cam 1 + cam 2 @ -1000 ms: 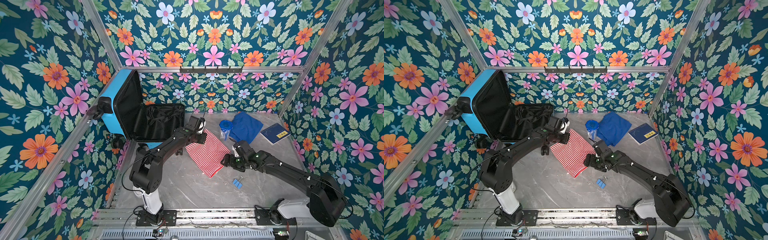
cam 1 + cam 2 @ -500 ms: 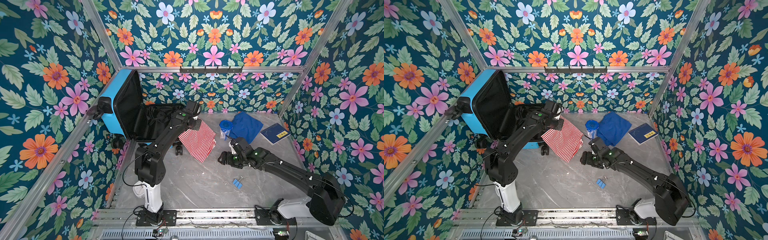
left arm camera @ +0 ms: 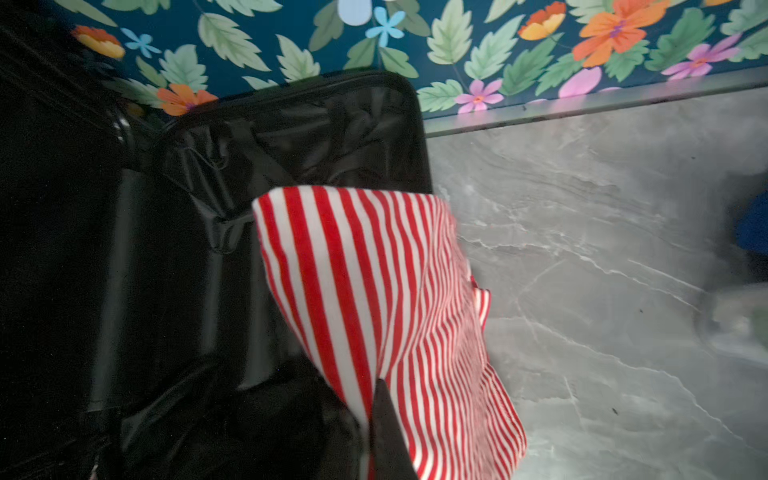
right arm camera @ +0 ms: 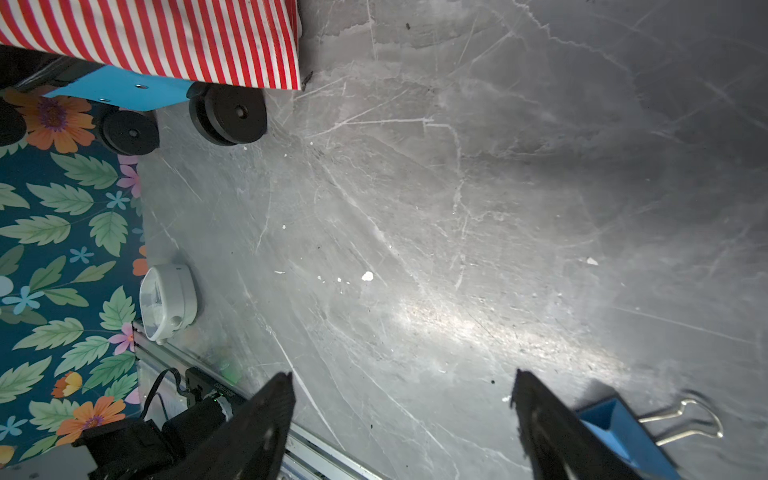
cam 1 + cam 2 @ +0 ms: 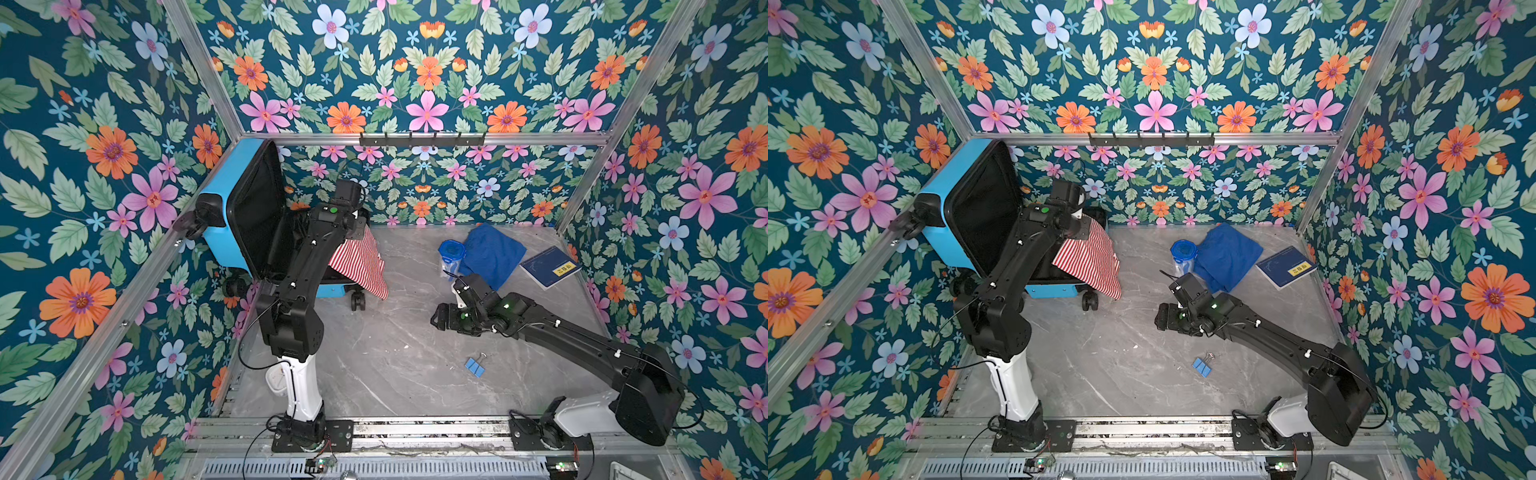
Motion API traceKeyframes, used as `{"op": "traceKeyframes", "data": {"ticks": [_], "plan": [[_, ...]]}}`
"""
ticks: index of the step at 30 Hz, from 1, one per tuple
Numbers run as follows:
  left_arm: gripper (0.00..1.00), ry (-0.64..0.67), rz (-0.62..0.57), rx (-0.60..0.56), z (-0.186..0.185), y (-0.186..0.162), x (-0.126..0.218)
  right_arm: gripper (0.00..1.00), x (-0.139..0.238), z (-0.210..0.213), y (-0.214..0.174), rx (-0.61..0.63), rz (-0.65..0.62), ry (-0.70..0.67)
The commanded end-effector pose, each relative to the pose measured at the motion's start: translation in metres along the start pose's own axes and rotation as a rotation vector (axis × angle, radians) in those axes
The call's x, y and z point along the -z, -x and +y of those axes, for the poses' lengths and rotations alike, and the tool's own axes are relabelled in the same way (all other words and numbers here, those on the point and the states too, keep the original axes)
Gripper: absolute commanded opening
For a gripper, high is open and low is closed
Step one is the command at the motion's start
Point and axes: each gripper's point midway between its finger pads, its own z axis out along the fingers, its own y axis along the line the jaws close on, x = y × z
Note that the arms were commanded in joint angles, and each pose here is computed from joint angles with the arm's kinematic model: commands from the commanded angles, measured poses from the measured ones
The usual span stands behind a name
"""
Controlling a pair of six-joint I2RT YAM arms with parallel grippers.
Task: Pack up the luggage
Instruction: 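Carry the striped cloth into the suitcase with the left gripper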
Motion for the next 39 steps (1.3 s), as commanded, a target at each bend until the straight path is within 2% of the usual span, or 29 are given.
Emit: {"op": "traceKeyframes", "data": {"ticks": [1, 7, 16, 24, 35, 36, 38, 39], "plan": [[0.00, 0.049, -0.016, 0.055, 0.026, 0.006, -0.004, 0.84, -0.001, 0.000, 0.000, 0.019, 0.001, -0.019], [0.00, 0.163, -0.037, 0.094, 0.061, 0.012, -0.025, 0.84, 0.001, 0.011, 0.002, 0.026, 0.005, 0.005], [0.00, 0.318, 0.034, 0.147, 0.110, -0.009, -0.066, 0.84, 0.005, 0.012, 0.001, 0.028, 0.015, 0.003], [0.00, 0.430, 0.058, 0.161, 0.148, -0.021, -0.087, 0.84, 0.010, 0.011, 0.000, 0.018, 0.012, 0.004], [0.00, 0.499, 0.174, 0.181, 0.180, -0.067, -0.147, 0.84, 0.020, 0.010, 0.001, 0.027, 0.004, -0.007], [0.09, 0.508, 0.181, 0.193, 0.185, -0.069, -0.149, 0.84, 0.020, 0.010, 0.000, 0.028, 0.004, -0.009], [0.46, 0.539, 0.185, 0.224, 0.197, -0.072, -0.147, 0.84, 0.022, 0.006, 0.000, 0.023, -0.005, -0.015], [0.57, 0.553, 0.182, 0.236, 0.202, -0.072, -0.145, 0.84, 0.023, 0.005, -0.001, 0.021, -0.008, -0.018]]}}
